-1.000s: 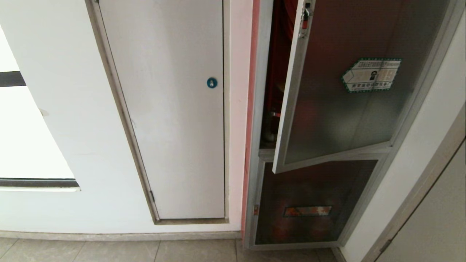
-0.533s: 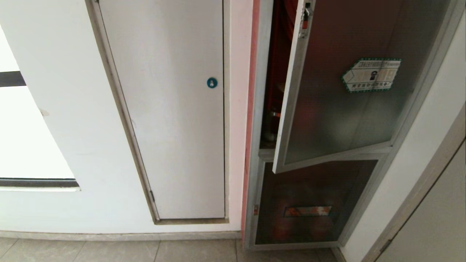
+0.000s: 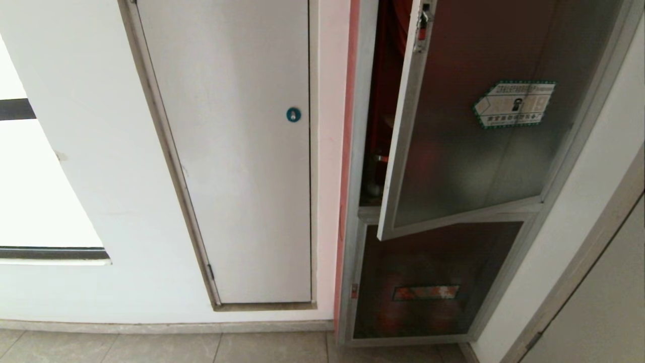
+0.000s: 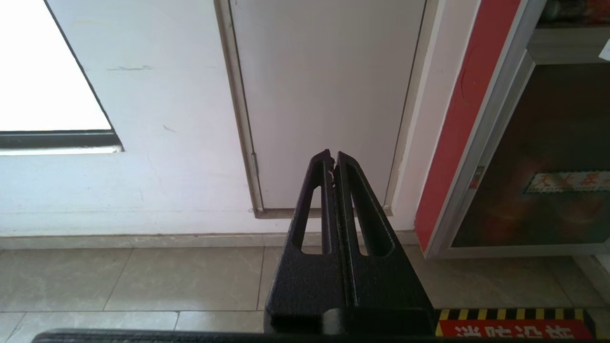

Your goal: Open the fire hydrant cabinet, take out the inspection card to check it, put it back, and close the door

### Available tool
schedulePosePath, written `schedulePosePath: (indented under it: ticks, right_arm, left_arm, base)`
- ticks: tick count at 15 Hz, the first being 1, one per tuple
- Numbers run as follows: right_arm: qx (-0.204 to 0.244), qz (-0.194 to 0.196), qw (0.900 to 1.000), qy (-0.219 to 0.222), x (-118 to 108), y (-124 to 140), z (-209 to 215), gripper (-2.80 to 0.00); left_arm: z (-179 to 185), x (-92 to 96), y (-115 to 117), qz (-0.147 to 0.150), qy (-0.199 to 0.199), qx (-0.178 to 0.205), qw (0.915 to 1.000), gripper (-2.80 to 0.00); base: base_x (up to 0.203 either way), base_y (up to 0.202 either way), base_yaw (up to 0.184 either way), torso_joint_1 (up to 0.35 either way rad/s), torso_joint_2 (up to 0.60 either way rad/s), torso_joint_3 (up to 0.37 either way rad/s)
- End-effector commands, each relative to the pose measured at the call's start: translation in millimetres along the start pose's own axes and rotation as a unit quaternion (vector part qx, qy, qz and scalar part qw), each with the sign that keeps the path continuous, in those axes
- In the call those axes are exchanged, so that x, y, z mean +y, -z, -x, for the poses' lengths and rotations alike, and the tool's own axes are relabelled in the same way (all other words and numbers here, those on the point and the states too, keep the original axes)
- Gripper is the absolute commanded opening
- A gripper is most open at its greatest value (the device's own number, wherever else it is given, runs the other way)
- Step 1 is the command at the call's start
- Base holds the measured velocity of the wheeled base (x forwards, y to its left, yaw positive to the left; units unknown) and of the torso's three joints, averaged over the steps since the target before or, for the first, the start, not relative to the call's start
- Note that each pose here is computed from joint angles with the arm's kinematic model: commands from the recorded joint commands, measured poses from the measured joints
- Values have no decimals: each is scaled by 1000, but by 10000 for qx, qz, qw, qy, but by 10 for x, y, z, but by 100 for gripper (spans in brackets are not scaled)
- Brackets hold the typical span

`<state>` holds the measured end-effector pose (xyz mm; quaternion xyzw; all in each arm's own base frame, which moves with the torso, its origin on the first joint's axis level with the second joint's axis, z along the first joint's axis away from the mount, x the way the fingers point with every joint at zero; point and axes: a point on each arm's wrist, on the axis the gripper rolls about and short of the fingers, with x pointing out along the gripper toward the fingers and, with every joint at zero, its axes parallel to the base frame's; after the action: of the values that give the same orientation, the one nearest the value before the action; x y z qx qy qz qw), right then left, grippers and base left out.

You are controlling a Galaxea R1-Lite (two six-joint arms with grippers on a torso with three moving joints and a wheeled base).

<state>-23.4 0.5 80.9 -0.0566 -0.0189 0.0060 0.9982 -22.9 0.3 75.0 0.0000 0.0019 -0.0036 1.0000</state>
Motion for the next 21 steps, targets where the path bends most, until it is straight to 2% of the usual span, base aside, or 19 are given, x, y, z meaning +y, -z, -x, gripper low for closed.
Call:
schedulePosePath:
  ticks: [1, 5, 10, 21]
  right_arm:
    - [177, 5, 9998, -64, 8, 54, -6, -280]
    - [250, -73, 9995, -195, 15, 66, -4, -280]
    - [225, -464, 9986, -121, 11, 60, -4, -280]
    - [214, -463, 9986, -120, 11, 59, -5, -280]
  left_arm:
    - [-1, 0, -1, 0, -4, 4, 10000, -280]
    - [-1, 0, 0, 0, 2, 4, 10000, -280]
    - [0, 0, -2, 0, -2, 1, 10000, -280]
    - [0, 0, -3, -8, 3, -1, 10000, -280]
  base:
    - [0, 0, 0, 0, 0, 0]
    - [0, 0, 0, 0, 0, 0]
    - [0, 0, 0, 0, 0, 0]
    - [0, 0, 0, 0, 0, 0]
